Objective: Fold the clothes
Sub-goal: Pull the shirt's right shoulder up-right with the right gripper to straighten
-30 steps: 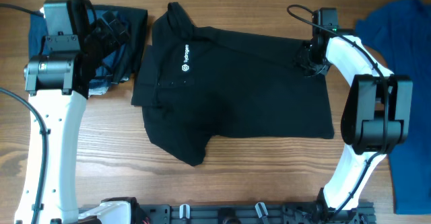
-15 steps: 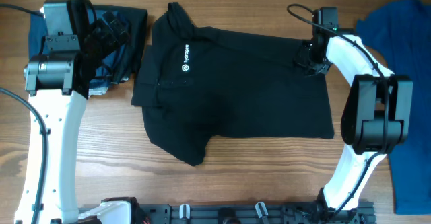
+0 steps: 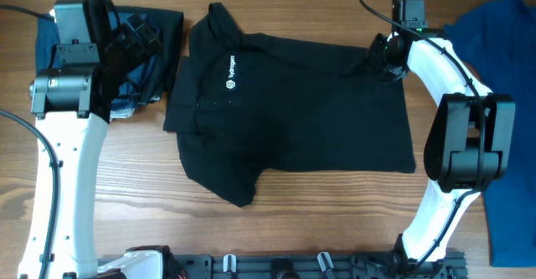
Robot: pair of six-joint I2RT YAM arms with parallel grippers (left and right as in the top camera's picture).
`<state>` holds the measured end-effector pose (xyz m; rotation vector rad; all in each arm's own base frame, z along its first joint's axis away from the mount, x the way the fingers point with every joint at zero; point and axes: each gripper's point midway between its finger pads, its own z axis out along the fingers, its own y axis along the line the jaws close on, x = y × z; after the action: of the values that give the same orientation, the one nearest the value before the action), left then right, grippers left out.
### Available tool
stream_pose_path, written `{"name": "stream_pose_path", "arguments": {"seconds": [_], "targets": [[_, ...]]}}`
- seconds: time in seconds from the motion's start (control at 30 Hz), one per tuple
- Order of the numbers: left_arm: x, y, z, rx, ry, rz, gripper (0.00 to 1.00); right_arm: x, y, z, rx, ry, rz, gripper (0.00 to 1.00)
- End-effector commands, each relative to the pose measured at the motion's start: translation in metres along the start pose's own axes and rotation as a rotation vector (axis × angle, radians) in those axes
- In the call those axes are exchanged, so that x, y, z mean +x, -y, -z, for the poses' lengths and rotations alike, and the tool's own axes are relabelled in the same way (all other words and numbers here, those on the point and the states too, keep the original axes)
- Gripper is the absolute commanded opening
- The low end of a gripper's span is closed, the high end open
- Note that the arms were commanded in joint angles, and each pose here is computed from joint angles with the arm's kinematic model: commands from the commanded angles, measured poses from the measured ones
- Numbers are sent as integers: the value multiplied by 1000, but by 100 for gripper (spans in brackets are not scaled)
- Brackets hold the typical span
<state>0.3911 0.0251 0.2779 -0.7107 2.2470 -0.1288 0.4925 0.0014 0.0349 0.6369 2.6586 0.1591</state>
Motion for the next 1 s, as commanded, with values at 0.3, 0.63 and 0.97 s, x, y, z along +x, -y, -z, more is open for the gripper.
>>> {"name": "stream_pose_path", "arguments": {"seconds": [0.3,0.63,0.97], "targets": [[-2,1,-1,4,2,1,100,-58,-30,18,-132,214,-53,4],[-2,1,-1,3,2,1,100,-94,-28,17,-105,385,-64,4],[-2,1,-1,3,2,1,100,-113,-20,-41,-73,513,-12,4]]}}
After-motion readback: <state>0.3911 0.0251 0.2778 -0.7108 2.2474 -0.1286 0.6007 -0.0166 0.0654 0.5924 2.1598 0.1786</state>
